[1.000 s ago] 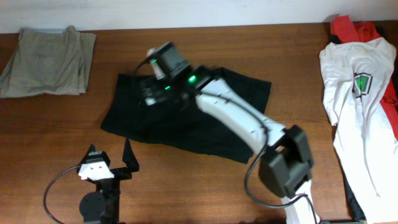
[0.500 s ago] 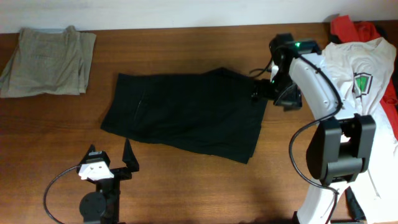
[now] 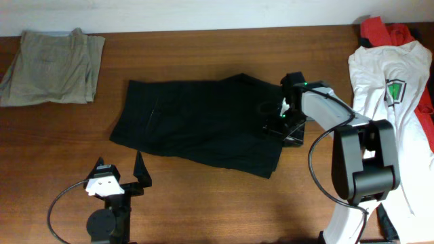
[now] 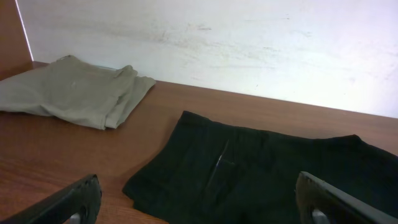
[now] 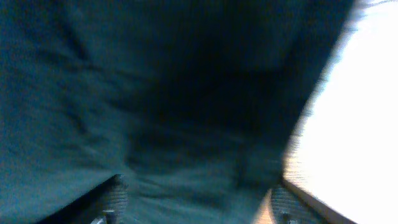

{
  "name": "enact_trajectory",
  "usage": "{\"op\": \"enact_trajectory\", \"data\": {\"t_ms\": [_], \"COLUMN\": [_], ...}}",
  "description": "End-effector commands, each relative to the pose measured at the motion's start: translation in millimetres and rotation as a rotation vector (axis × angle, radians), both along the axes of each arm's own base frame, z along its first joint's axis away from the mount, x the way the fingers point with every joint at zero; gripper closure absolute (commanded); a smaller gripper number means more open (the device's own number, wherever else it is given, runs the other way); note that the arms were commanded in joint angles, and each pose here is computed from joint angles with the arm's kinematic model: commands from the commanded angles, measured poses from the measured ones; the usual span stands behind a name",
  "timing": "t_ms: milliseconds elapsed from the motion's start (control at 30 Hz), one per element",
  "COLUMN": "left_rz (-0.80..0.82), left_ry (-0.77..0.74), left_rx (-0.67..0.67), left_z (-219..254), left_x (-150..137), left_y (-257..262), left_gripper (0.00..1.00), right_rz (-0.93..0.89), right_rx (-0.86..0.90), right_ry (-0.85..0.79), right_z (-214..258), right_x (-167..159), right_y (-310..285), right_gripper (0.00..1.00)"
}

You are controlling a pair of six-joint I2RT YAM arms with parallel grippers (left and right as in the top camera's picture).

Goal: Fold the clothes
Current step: 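Regrasp the trousers' right end with the right gripper and stretch them flat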

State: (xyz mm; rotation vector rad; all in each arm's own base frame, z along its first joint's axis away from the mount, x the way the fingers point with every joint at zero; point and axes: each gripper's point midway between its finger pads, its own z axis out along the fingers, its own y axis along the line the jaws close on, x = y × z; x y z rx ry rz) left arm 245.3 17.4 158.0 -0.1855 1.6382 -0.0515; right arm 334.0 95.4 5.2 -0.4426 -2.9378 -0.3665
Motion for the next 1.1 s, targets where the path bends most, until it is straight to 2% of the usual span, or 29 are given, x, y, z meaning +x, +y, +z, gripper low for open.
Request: {"op": "enact_trajectory", "data": {"t_ms": [0,33,133,200,367,567,667,700,733,767,800,900,1067], "left_rz": [-0.014,-0.014,-0.014,-0.014,-0.014,-0.014,-0.014,-0.014,-0.014,-0.014,-0.014,-0.014,-0.014], "left_ry": [0.003,0.003,0.003,0.003,0.003,0.003,0.003,0.003,0.003,0.003,0.003,0.003,0.003], "left_rx": [0.019,0.019,0.019,0.019,0.019,0.019,0.019,0.019,0.019,0.019,0.019,0.019,0.019], "left_z": [-1.8,-1.8,-1.8,-1.8,-1.8,-1.8,-1.8,-1.8,-1.8,-1.8,-1.8,-1.8,-1.8], "left_x": [0.1,0.1,0.1,0.1,0.1,0.1,0.1,0.1,0.1,0.1,0.1,0.1,0.1], "left_y": [-2.4,-2.4,-2.4,-2.4,-2.4,-2.4,-2.4,-2.4,-2.4,-2.4,-2.4,-2.4,-2.4], "left_gripper": [0.01,0.01,0.01,0.01,0.01,0.01,0.01,0.01,0.01,0.01,0.01,0.01,0.01], "right_rz": [0.031,0.049,0.062,0.056,-0.004,-0.003,-0.030,-0.032,-0.035,-0.036,-0.045,-0.100,-0.217], "right_rx": [0.013,-0.024,-0.072,-0.103,-0.197,-0.352,-0.355,-0.355,-0.352,-0.351,-0.344,-0.340,-0.332], "right_ry": [-0.009,-0.017,-0.024,-0.027,-0.061,-0.251,-0.326,-0.339,-0.362,-0.376,-0.380,-0.373,-0.441], "right_z": [-7.1,-8.9,-10.7,-11.7,-13.8,-10.2,4.0,8.7,17.3,25.1,33.1,54.3,110.8], "right_x": [-5.0,-5.8,-5.9,-4.6,9.7,59.0,83.7,88.4,95.0,98.7,100.6,99.3,87.2], "right_y": [29.2,28.5,23.5,15.9,-22.6,-80.9,-91.7,-91.4,-90.3,-89.3,-88.3,-89.2,-92.0], "right_gripper": [0.30,0.47,0.80,0.96,0.96,0.96,0.96,0.91,0.80,0.45,0.14,0.09,0.07]}}
